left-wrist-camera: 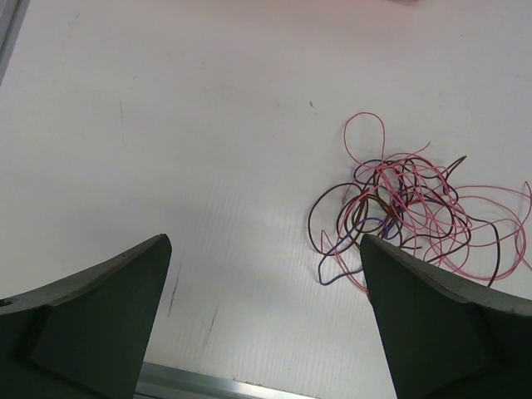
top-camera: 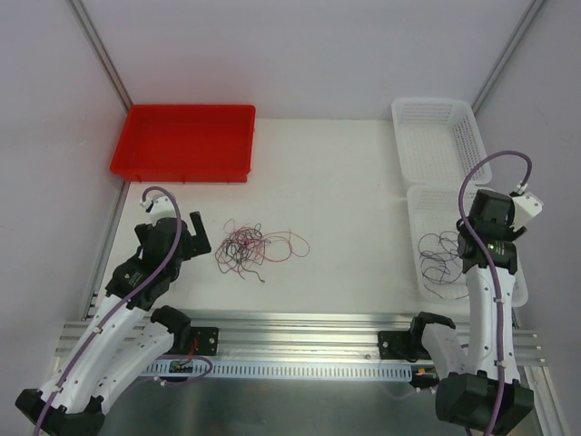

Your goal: Untangle the cables

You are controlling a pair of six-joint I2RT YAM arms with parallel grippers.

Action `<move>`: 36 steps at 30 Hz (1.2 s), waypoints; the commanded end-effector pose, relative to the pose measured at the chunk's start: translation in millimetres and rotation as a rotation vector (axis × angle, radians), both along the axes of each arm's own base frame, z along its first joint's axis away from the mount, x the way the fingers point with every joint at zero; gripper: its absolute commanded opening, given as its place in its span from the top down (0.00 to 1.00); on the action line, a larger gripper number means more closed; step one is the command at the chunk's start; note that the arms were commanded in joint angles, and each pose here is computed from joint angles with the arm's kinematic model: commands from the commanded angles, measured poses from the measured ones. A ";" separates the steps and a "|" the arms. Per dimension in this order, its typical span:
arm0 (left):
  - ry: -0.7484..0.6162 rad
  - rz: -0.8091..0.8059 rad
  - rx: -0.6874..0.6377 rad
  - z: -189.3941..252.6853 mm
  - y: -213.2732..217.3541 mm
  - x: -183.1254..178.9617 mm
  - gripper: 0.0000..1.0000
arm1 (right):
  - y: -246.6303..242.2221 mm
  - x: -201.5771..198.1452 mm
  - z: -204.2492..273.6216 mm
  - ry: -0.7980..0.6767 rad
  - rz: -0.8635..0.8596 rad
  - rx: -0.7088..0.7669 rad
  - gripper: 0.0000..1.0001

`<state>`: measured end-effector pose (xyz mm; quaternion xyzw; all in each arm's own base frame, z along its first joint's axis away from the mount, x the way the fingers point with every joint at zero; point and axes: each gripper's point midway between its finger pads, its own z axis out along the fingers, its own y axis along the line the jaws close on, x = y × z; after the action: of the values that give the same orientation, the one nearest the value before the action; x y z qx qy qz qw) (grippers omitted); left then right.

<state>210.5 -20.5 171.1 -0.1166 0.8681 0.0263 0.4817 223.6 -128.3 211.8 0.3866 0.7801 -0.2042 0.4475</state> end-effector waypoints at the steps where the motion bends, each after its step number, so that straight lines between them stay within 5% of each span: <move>1: -0.015 -0.030 -0.006 3.1 -4.9 4.7 0.01 | 6.1 -8.5 -23.8 0.012 -0.053 0.101 0.31; 3: -0.012 -0.044 -0.012 2.3 -7.9 5.3 0.01 | 11.3 -7.0 -21.3 0.004 -0.015 0.112 0.15; 7: 0.005 -0.088 -0.024 -1.6 -16.4 6.6 0.01 | 43.0 9.5 -2.1 -0.048 0.203 0.176 0.03; 13: 0.084 -0.197 -0.058 -15.2 -40.1 9.6 0.01 | 153.7 40.7 22.6 -0.140 0.710 0.346 0.03; 20: 0.195 -0.274 -0.077 -33.8 -58.5 10.7 0.02 | 315.7 39.0 11.5 -0.051 1.236 0.408 0.07; 36: 0.407 -0.312 -0.105 -72.4 -74.5 11.8 0.22 | 531.7 38.6 -79.0 0.180 1.599 0.472 0.10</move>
<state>213.1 -87.9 85.7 -0.0011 0.9595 -0.0500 0.2772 253.4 366.8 125.1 -0.2088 0.8924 0.2765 0.2891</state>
